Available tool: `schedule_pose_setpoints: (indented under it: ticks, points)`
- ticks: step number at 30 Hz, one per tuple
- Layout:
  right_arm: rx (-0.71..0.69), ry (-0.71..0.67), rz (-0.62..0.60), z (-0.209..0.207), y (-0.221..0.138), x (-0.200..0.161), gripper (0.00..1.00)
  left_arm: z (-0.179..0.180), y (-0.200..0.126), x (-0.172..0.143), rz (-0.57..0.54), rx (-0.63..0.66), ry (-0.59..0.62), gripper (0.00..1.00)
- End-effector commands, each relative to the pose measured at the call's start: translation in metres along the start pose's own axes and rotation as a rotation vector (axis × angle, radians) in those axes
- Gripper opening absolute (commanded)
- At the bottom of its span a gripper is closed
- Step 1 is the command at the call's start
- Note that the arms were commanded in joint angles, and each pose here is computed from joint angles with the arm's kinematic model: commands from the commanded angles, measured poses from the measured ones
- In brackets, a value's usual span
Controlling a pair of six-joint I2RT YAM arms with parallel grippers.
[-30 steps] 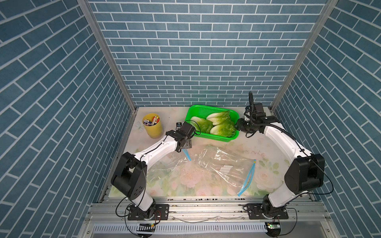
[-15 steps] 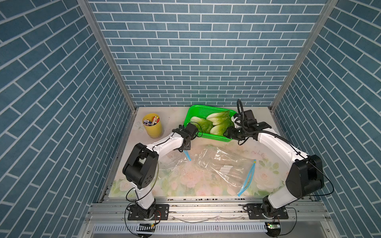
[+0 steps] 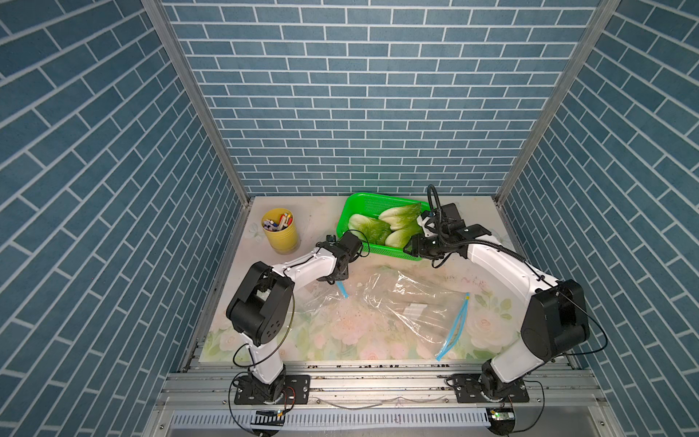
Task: Put the chinese cabbages into a zipper bag and zip it
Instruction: Pick up the zipper food storage bag at the center of the board.
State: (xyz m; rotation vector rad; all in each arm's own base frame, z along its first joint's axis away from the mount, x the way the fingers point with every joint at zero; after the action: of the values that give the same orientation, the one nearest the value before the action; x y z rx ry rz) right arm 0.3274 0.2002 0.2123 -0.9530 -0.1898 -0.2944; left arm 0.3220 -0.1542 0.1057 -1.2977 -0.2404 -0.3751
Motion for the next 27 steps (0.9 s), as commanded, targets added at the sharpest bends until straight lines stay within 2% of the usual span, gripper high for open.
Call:
schedule_pose_setpoints:
  ticks: [1,6,11,19,27]
  points:
    - [0.002,0.005,0.008,0.003,0.003,0.001,0.54,-0.001,0.007,-0.003,-0.002,-0.007,-0.025,0.39]
    - [0.002,-0.005,0.009,0.006,0.005,-0.001,0.54,-0.002,0.01,-0.006,-0.012,-0.024,-0.035,0.28]
    - [0.02,-0.019,0.019,0.009,0.004,-0.004,0.54,0.0,0.007,-0.008,-0.032,-0.033,-0.042,0.1]
    - [0.075,-0.04,0.047,0.022,0.0,-0.014,0.54,0.009,-0.016,-0.012,-0.105,-0.098,-0.033,0.04]
    - [0.212,-0.05,0.127,0.058,0.007,-0.032,0.58,0.016,-0.058,-0.013,-0.24,-0.212,0.063,0.0]
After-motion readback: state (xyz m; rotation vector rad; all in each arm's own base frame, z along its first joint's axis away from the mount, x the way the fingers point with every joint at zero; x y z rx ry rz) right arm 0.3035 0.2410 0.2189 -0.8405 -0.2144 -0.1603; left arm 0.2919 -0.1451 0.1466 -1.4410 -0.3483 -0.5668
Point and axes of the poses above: each gripper's point midway between its finger pads, its own y axis out along the fingers, its own z axis along the line the jaws close on, x = y × z, the point moved 6 cm from there along -y, back along the fingers, and after that the axes turned 12 degrees about y, right-handed, at the moved point
